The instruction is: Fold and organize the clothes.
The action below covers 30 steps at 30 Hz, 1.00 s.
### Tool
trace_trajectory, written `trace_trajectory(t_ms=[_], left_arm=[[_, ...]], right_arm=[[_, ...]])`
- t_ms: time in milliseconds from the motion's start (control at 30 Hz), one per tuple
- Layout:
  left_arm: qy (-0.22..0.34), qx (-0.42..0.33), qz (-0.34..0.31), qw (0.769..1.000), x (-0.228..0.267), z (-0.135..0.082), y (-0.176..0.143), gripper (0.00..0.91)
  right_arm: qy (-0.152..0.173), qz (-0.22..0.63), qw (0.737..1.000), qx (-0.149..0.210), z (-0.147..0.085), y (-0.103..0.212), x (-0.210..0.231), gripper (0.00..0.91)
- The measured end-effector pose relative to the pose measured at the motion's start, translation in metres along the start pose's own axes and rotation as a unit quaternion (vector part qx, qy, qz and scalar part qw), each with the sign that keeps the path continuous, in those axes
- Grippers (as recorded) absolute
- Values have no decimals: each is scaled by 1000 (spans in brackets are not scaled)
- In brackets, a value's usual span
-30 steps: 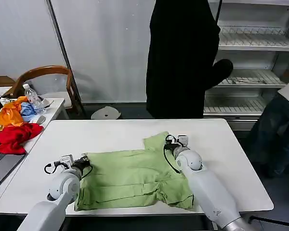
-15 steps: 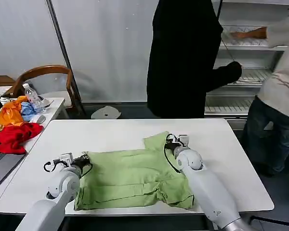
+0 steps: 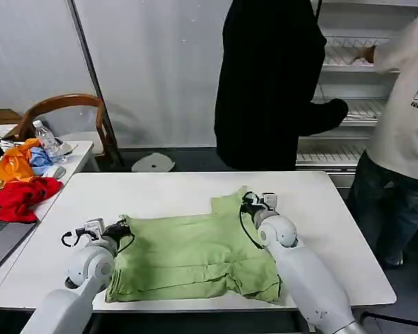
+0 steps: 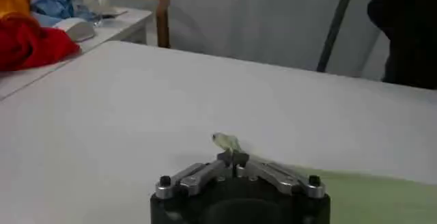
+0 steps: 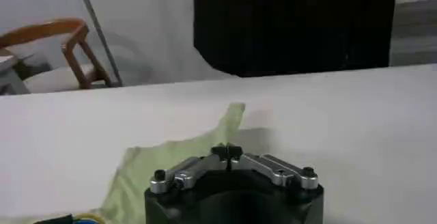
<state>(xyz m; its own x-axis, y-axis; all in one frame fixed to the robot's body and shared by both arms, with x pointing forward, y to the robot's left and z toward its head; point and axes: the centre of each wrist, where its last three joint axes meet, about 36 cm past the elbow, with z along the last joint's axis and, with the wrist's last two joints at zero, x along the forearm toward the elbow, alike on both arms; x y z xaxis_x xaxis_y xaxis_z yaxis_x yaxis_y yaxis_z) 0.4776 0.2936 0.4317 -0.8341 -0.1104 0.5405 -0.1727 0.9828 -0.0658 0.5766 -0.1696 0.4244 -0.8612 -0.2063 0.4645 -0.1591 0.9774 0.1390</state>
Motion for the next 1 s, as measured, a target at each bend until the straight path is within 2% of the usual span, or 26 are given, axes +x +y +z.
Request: trace_trajectory(t_ms=[733,1000], left_arm=[[-24,3,22,999,35,-1,-4,10],[-27,2,28,999,45,1,-5,10]], right_arm=[[-48,-1,999,4,5,-8,76,0],[-66,-5,998,0,15,-5,111,0]])
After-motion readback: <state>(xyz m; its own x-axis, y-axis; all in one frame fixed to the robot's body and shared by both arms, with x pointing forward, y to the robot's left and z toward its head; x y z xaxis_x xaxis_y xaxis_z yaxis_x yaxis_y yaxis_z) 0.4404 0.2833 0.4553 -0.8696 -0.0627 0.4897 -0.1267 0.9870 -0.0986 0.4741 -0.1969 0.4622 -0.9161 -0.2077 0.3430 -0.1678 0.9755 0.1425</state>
